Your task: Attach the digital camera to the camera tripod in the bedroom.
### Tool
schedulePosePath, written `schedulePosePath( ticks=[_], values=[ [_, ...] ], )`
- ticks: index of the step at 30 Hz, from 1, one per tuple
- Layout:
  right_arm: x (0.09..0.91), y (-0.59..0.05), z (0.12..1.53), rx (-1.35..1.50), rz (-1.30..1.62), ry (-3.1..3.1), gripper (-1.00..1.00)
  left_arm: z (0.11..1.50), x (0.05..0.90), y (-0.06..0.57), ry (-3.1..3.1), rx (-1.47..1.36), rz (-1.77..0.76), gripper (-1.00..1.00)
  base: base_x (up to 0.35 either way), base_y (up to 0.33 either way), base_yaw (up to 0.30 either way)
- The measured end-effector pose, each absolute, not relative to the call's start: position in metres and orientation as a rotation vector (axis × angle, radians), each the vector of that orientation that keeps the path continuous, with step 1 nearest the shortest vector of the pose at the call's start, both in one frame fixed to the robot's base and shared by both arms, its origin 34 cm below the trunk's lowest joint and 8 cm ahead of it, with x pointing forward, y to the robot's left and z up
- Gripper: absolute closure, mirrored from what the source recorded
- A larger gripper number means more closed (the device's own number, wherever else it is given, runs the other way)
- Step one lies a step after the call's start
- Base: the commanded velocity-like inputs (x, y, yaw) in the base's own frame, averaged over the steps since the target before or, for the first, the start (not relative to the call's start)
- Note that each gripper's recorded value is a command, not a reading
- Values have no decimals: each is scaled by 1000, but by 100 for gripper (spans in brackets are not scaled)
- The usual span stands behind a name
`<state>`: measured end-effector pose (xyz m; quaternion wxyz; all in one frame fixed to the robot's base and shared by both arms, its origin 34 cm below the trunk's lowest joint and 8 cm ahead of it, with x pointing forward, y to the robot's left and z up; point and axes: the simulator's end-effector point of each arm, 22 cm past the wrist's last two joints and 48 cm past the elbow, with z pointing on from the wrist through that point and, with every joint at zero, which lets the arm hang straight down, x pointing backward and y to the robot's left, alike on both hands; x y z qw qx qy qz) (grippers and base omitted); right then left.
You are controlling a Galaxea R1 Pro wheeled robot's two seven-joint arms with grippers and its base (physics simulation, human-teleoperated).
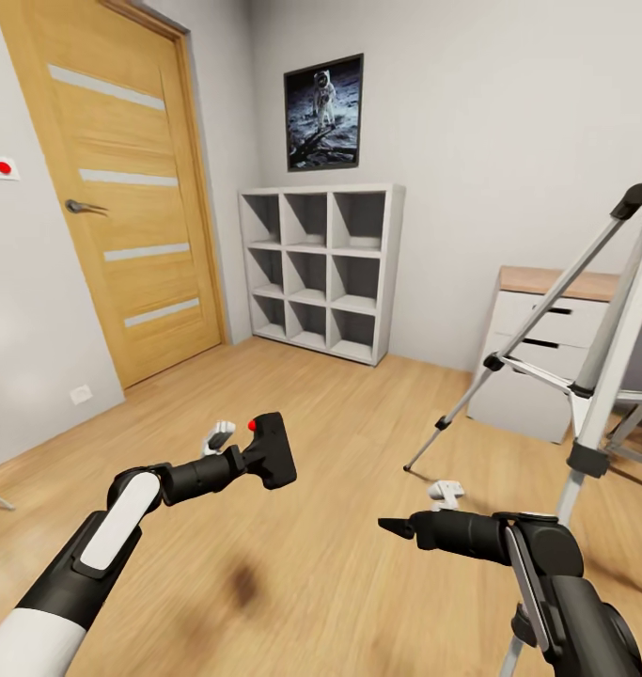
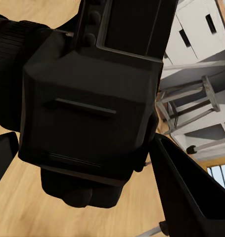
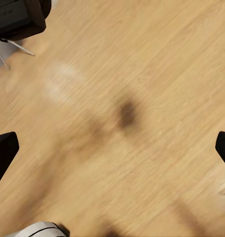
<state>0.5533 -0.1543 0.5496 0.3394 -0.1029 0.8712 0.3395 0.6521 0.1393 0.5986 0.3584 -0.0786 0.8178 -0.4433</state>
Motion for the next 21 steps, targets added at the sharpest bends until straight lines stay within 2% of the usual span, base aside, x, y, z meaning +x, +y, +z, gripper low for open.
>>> schedulePosePath(
  ticks=[21],
  values=[
    [560, -153, 595, -281, 874, 2239, -100, 650, 656, 138, 2076, -180, -1161, 100, 0, 0, 0]
  ],
)
